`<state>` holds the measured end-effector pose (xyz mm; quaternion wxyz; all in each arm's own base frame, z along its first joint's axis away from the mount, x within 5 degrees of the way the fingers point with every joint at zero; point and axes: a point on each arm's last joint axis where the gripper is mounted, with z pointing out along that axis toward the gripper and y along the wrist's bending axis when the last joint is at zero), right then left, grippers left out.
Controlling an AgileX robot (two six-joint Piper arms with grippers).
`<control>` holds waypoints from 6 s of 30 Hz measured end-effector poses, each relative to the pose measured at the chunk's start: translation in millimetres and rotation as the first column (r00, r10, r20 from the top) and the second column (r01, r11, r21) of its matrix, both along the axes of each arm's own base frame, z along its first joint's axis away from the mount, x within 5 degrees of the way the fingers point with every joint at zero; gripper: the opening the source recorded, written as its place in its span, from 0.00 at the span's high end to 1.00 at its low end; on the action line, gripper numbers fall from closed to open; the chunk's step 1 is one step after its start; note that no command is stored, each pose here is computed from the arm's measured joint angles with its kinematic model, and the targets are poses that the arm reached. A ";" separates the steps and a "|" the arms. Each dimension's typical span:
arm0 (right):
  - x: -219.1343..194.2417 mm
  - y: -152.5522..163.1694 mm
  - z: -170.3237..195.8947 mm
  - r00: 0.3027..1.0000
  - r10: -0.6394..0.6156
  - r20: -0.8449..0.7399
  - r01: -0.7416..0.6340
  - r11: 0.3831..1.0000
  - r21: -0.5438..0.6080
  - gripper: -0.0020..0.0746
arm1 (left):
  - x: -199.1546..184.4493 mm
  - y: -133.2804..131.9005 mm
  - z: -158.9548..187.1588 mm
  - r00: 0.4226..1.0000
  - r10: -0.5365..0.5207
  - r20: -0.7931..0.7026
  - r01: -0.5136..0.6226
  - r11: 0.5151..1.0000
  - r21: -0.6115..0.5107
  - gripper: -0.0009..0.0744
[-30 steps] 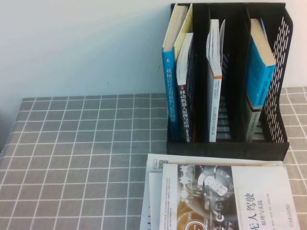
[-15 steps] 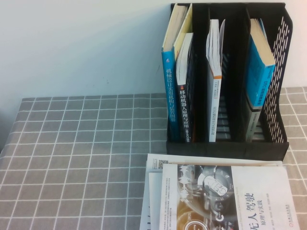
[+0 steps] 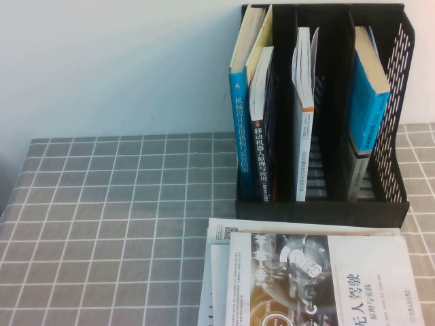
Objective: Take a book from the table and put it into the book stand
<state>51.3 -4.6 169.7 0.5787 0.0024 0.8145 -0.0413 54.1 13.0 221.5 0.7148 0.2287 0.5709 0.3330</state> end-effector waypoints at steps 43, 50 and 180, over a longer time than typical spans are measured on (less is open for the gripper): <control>0.0 0.0 0.0 1.000 0.000 0.000 0.000 1.000 0.000 0.98 | -15.7 26.7 24.2 0.920 0.221 0.324 -0.098 0.929 -0.357 0.99; 0.0 0.0 0.0 1.000 0.000 0.000 0.000 1.000 0.000 0.98 | -7.4 21.1 12.3 0.938 0.032 0.344 0.303 0.404 -0.863 0.99; 0.0 0.0 0.0 1.000 0.000 0.000 0.000 1.000 0.000 0.98 | -7.1 4.3 29.4 0.979 -0.156 0.130 0.193 0.512 -0.837 0.99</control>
